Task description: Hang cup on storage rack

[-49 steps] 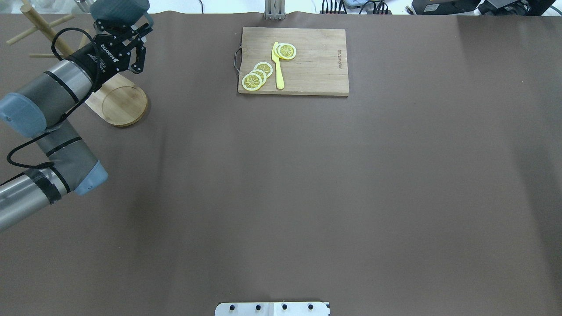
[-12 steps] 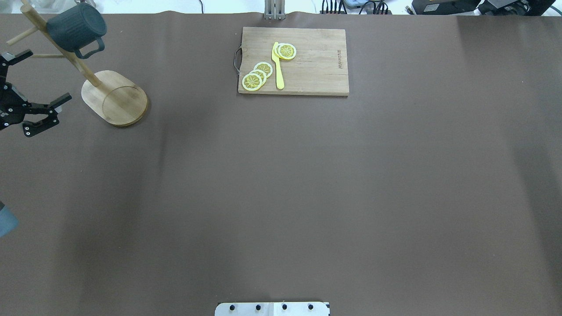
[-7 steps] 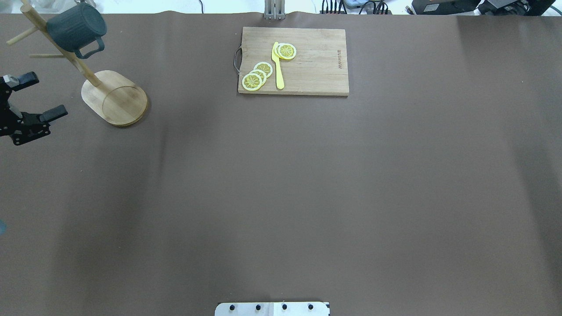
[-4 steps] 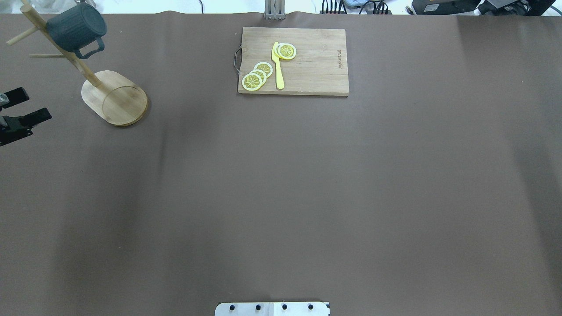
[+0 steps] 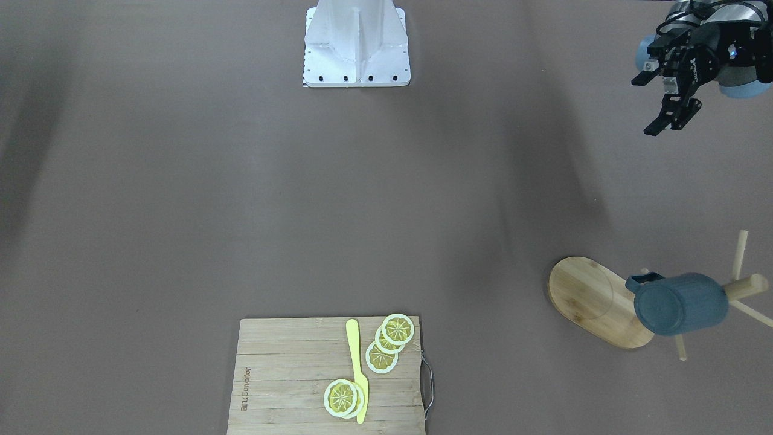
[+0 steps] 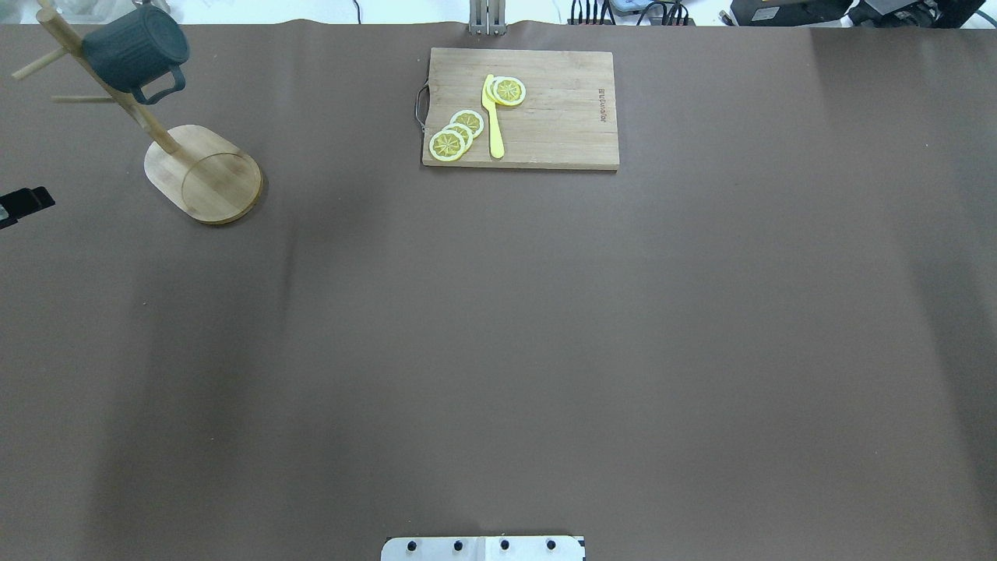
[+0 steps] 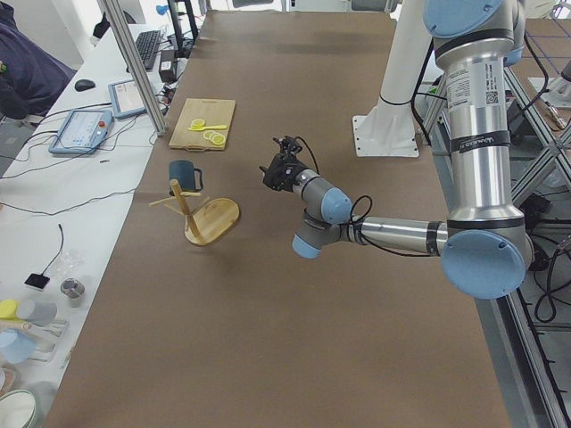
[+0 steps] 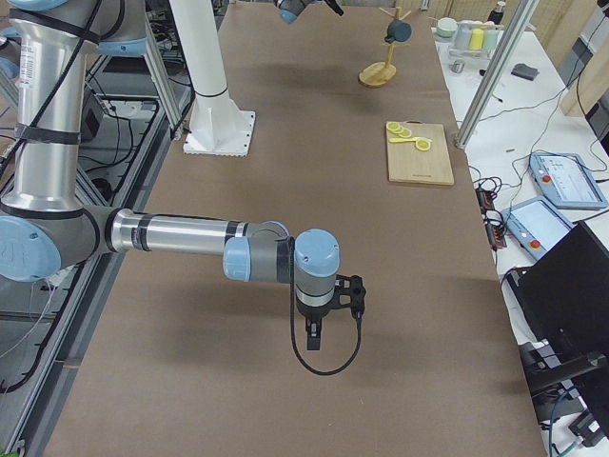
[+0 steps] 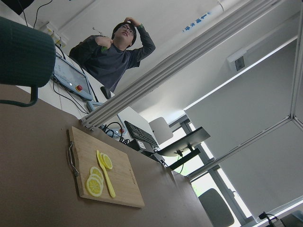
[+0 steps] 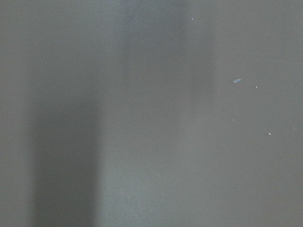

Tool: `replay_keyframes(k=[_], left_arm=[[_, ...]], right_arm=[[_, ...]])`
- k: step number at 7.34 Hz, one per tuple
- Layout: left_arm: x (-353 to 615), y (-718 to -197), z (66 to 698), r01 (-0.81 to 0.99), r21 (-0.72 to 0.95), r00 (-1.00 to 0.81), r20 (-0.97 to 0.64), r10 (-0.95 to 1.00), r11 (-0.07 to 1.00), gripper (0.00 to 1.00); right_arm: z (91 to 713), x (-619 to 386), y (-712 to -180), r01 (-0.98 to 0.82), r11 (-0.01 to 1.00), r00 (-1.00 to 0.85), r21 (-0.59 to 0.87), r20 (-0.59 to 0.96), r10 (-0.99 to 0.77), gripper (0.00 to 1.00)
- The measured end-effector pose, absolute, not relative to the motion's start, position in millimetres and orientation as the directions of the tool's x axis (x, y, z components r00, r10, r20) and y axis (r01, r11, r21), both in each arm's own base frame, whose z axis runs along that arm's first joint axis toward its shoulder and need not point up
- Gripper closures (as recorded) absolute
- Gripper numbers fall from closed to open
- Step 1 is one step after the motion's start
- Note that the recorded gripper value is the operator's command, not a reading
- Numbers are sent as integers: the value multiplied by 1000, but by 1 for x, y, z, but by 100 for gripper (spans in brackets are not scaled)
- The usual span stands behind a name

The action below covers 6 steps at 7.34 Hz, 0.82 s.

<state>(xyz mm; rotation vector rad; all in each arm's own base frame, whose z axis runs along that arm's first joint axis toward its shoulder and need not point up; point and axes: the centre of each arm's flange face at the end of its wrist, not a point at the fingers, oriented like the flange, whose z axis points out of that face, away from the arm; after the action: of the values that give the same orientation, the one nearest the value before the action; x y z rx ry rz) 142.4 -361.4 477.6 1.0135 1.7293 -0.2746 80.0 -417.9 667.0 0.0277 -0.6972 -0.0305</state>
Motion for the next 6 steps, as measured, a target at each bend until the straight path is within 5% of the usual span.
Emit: replay_keyframes(k=[3,6], left_arm=[[109,-365,498,637,608,204,-726,657,474,1],[77,-374,519,523,720,315,-660,682,455,1]], right_arm=[[666,80,-418,19,999,766,38,642,-39,0],[666,79,-418,18,999,762,38,647,-38,0]])
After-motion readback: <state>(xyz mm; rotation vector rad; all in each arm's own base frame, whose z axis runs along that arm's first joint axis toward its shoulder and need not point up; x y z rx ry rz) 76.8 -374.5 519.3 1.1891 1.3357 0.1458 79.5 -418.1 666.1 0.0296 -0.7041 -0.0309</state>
